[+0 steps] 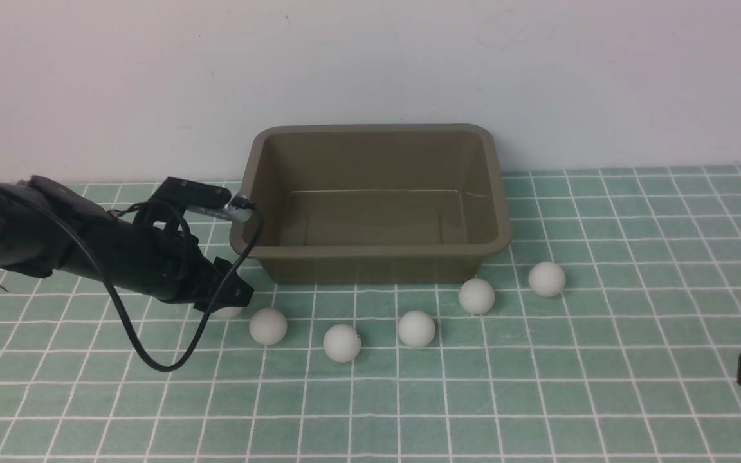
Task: Put the table tennis balls in the box on the green coffee tablecloth.
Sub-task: 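Reach for and grasp a ping pong ball on the table beside the basket, then drop the ball into the bin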
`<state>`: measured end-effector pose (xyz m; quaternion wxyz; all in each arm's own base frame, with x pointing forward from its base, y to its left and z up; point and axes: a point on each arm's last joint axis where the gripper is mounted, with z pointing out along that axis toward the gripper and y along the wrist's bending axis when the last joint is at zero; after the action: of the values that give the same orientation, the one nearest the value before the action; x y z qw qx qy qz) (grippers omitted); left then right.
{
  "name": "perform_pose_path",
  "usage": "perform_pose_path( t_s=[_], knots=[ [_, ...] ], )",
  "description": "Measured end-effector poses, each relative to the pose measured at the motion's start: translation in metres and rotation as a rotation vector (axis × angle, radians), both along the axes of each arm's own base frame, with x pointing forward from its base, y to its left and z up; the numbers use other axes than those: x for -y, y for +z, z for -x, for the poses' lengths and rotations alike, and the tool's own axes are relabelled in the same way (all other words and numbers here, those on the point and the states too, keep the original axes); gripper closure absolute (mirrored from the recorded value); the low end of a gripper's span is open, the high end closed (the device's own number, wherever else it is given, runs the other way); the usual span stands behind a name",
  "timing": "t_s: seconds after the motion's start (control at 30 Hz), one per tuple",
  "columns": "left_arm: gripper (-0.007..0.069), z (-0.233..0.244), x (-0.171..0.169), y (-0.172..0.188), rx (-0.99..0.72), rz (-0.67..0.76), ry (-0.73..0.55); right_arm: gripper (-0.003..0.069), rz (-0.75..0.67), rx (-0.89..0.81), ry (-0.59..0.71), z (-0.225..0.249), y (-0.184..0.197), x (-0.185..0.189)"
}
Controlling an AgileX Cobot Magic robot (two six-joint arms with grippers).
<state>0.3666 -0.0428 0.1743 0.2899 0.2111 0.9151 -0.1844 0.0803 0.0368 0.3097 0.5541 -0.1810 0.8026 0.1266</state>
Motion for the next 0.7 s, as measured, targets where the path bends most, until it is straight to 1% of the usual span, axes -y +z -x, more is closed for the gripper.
perform_pose_path(
  t_s=[0.17, 0.3, 0.47, 0.57, 0.7],
  knots=[
    [0.0277, 0.012, 0.004, 0.038, 0.067, 0.030, -0.046, 0.0219, -0.001, 0.012, -0.009, -0.001, 0.001, 0.001],
    [0.0277, 0.019, 0.005, 0.058, 0.114, 0.040, -0.063, 0.0219, -0.001, 0.014, -0.011, -0.001, 0.001, 0.001],
    [0.0277, 0.013, 0.007, 0.066, 0.195, 0.060, -0.059, 0.0219, -0.002, 0.023, -0.017, -0.001, 0.002, 0.001],
    [0.0277, -0.008, 0.011, 0.069, 0.259, 0.125, -0.068, 0.0219, -0.003, 0.029, -0.022, -0.002, 0.002, 0.002],
    [0.0277, -0.031, 0.016, 0.064, 0.271, 0.175, -0.121, 0.0219, -0.003, 0.030, -0.023, -0.002, 0.002, 0.002]
  ],
)
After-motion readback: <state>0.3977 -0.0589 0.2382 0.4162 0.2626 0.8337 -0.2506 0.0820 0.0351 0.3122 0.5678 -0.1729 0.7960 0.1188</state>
